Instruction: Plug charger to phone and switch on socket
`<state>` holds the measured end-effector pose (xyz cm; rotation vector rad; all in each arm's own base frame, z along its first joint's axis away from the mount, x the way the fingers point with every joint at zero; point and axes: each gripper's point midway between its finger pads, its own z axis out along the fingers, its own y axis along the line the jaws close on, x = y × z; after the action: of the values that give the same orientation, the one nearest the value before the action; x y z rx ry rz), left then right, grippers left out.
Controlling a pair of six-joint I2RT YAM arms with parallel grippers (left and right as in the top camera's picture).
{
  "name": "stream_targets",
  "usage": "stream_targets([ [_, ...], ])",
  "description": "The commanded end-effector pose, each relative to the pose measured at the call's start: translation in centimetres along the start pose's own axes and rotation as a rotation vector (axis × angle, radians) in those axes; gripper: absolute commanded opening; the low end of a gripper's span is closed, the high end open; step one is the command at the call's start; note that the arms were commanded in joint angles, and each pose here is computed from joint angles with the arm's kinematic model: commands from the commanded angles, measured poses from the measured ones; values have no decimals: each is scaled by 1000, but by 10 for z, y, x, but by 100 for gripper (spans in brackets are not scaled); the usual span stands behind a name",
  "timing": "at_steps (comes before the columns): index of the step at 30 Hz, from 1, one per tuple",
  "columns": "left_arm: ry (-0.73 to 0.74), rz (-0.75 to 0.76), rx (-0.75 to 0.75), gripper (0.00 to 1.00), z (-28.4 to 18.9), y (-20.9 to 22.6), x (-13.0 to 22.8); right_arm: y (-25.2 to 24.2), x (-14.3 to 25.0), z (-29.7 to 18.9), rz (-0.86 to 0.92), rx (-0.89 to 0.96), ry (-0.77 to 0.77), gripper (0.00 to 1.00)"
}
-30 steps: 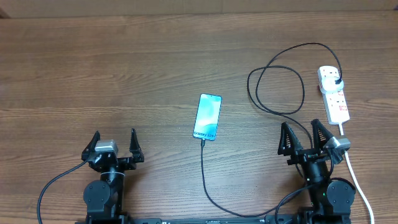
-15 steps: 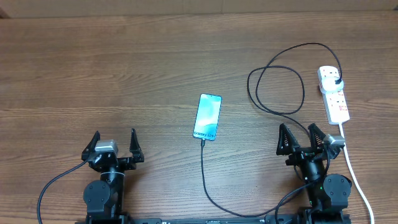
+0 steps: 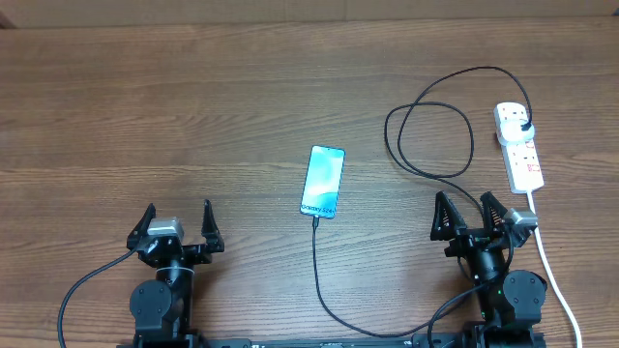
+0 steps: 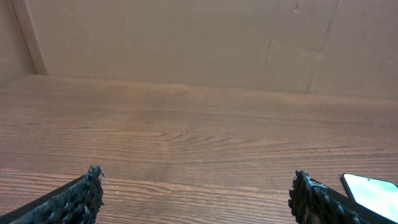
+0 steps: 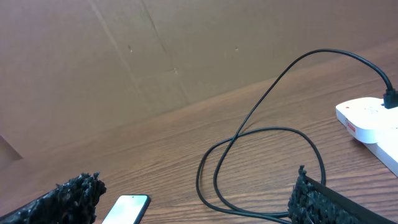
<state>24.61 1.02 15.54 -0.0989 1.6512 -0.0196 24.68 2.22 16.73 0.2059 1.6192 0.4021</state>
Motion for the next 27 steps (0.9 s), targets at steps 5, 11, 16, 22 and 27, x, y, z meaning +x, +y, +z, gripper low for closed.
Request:
stream_targets([
  [5,-6,15,5,100,0,0,0,-4,4,1,-3,19,4,100],
  [11,-6,15,5,100,0,0,0,-3,4,1,-4,15,6,100],
  [16,-6,15,5,100,0,0,0,-3,4,1,-143,13,8,100],
  [22,-6,15,5,100,0,0,0,-1,-1,-1,-328,7,-19,100],
  [27,-6,15,5,100,0,0,0,-1,-5,-2,-365,11,-33,100],
])
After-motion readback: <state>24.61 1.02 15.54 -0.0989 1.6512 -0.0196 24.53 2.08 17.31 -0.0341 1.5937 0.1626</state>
